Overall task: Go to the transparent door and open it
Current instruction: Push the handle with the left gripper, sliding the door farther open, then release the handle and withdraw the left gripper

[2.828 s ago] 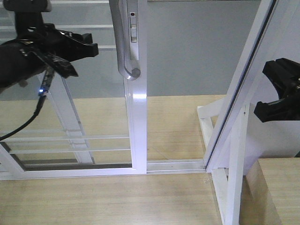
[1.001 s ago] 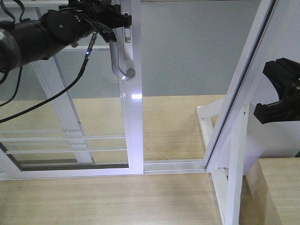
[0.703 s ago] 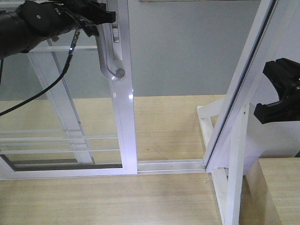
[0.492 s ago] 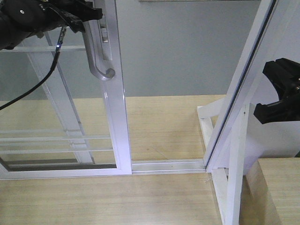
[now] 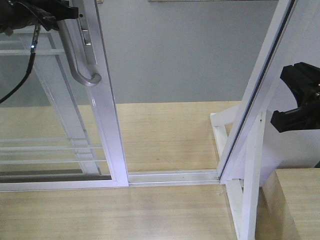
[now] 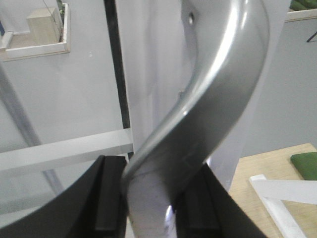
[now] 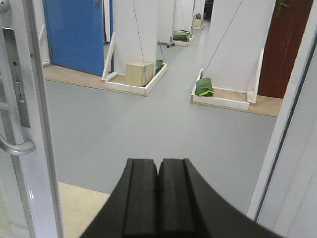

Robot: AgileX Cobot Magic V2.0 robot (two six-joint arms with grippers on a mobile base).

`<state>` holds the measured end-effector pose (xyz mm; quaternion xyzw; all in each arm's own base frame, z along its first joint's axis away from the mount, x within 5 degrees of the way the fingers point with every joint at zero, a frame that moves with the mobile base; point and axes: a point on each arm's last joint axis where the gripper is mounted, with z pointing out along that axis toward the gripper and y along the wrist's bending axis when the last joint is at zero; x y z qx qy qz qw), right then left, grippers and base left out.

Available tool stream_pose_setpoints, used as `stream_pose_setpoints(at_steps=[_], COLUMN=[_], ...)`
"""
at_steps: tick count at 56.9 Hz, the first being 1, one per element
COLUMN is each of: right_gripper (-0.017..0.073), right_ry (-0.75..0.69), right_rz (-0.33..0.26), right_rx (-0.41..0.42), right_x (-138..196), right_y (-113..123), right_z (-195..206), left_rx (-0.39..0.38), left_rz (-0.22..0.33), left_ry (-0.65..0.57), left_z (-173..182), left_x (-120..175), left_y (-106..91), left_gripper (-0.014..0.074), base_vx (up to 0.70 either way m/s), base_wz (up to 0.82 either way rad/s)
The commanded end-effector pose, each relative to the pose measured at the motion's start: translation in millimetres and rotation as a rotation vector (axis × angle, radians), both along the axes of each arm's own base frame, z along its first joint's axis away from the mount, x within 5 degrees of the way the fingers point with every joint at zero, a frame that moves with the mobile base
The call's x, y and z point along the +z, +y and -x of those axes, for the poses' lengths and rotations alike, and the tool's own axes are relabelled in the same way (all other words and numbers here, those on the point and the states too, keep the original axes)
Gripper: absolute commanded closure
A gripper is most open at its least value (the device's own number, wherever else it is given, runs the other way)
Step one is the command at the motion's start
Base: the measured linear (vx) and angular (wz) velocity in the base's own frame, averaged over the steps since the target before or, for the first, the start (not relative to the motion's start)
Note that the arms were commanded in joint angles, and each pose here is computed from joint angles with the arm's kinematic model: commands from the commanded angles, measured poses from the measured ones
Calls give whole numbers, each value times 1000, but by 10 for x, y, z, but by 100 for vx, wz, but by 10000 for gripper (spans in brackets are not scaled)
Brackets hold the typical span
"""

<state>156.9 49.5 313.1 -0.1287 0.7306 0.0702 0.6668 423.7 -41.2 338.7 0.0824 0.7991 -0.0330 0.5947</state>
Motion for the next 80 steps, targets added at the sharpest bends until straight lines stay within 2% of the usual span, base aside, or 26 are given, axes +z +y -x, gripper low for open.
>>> stream_pose_setpoints(at_steps=[1, 27, 35, 44, 49, 53, 59, 69, 75, 80], right_gripper=[564, 564, 564, 564, 564, 564, 564, 564, 564, 564], right_ry=[-96, -85, -75, -78, -78, -78, -78, -83, -106, -140], right_rz=[-20, -17, -15, -16, -16, -16, -16, -11, -8, 7], right_rx=[-41, -33, -26, -28, -28, -28, -28, -25, -12, 6], right_x=[173, 162, 154, 156, 156, 156, 156, 165, 210, 265], right_y=[-40, -33, -27, -29, -29, -29, -29, -32, -47, -68], right_z=[-4, -2, 0, -1, -1, -1, -1, 15, 94, 202], left_rx=[222, 288, 285, 272, 255, 233, 167, 72, 45, 8], left_rz=[34, 16, 18, 22, 20, -1, -10, 25, 73, 75], left_ry=[-421, -437, -418, -356, -320, -290, -237, -214, -230, -237], left_z=[281, 530, 652, 853, 1043, 1216, 1544, 2173, 2547, 2857], left_x=[956, 1185, 1179, 1021, 938, 867, 769, 618, 529, 427], left_y=[330, 731, 751, 719, 685, 649, 541, 353, 308, 273], left_gripper=[596, 596, 596, 596, 596, 596, 596, 594, 594, 594], base_vx=[0, 0, 0, 0, 0, 0, 0, 0, 0, 0], base_wz=[0, 0, 0, 0, 0, 0, 0, 0, 0, 0])
